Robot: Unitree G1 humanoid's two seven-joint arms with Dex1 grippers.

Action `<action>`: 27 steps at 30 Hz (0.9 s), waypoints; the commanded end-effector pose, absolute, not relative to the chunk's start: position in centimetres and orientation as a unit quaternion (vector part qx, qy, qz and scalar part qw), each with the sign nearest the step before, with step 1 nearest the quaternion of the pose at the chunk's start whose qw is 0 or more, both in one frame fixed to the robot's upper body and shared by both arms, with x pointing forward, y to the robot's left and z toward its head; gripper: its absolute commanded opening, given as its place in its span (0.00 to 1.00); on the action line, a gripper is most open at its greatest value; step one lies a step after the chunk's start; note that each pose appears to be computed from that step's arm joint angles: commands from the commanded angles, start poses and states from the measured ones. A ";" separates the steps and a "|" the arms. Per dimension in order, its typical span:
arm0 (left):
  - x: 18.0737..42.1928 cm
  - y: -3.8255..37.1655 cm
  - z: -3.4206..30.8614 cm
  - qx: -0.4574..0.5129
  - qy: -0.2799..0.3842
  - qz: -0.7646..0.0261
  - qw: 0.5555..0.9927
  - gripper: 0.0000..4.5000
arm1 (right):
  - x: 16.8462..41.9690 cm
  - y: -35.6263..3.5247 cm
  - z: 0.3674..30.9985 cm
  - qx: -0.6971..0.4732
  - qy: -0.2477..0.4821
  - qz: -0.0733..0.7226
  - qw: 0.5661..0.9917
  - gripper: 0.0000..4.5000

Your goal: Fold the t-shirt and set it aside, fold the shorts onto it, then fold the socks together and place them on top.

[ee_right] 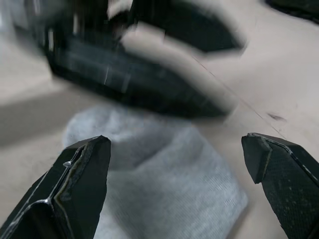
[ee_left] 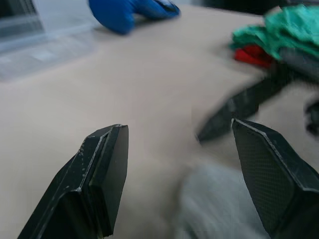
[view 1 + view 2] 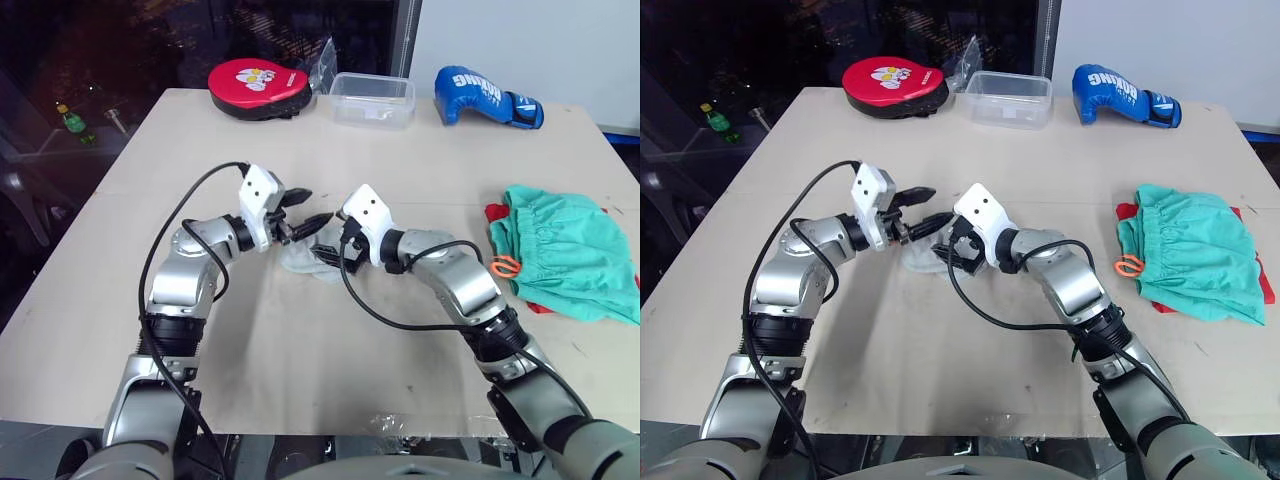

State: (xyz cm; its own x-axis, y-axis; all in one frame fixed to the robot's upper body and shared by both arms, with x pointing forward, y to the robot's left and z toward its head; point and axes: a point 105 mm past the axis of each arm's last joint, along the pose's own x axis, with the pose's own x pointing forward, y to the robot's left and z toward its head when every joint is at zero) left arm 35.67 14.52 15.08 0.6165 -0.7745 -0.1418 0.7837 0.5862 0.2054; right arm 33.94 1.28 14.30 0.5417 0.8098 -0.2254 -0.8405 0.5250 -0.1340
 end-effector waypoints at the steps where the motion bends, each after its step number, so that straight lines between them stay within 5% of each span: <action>1: 35.6 15.3 15.0 0.171 0.019 -0.433 0.885 0.79 | 34.7 -0.7 14.1 -0.070 0.097 0.443 0.888 0.98; 11: 35.6 17.5 13.6 0.211 0.040 -0.416 0.884 0.79 | 33.6 0.9 12.1 0.108 0.189 0.455 0.864 0.98; 18: 35.5 17.8 13.1 0.213 0.045 -0.413 0.885 0.79 | 32.4 2.5 11.0 0.123 0.230 0.480 0.838 0.98; 22: 35.5 18.0 12.8 0.211 0.048 -0.410 0.886 0.79 | 32.2 3.0 10.9 0.122 0.232 0.486 0.834 0.73; 27: 35.2 18.3 12.3 0.208 0.056 -0.411 0.886 0.79 | 32.4 2.5 10.9 0.127 0.230 0.478 0.838 0.18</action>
State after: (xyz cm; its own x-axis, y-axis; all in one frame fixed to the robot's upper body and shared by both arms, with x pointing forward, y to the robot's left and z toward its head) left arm 35.29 17.86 11.56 0.6478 -0.7052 -0.2881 0.7603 0.5753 0.3016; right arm 32.35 2.36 9.69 0.4310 0.8471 -0.3109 -0.7271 0.5301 0.4363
